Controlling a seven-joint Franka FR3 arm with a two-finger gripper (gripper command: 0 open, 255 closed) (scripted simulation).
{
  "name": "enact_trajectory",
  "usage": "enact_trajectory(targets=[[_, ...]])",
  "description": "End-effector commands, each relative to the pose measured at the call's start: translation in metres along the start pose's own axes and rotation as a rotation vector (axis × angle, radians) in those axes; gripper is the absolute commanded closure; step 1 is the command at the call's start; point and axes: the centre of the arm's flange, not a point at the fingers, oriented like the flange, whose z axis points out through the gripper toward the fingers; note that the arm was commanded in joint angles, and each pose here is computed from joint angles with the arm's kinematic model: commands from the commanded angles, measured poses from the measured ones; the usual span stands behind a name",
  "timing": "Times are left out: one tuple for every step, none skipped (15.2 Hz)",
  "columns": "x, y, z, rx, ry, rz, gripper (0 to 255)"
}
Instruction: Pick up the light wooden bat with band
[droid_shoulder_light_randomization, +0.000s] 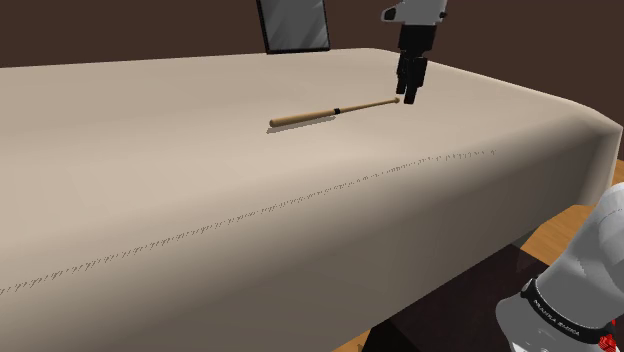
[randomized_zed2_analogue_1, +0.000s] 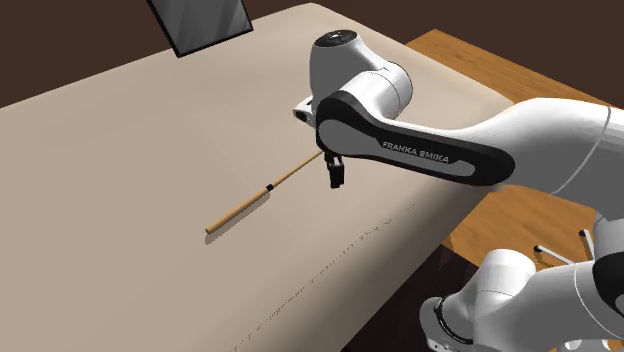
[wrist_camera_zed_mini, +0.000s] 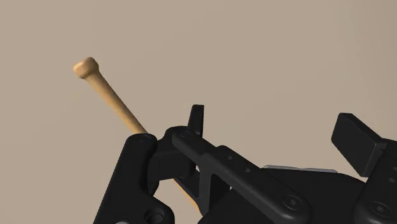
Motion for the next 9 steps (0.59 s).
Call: enact_trajectory(targets=[[0.022,0.012,-0.002,0.005,0.003,-0.107,0],[0.035,0.016,-0.001,0.008,0.005,-0.158,0],[0.047,0.021,-0.001,0.010,0.007,-0.208,0],[0.060,0.024,0.000,0.013,0.008,-0.258,0],[0.073,0.027,0.001,0.016,0.010,-0.309,0],[0.086,0.029,0.002,0.019,0.011,-0.359,0],[0.099,0.031,0.002,0.021,0.013,-0.409,0],[0.112,0.031,0.003,0.024,0.014,-0.460,0],[0.125,0.032,0.004,0.027,0.016,-0.510,0]])
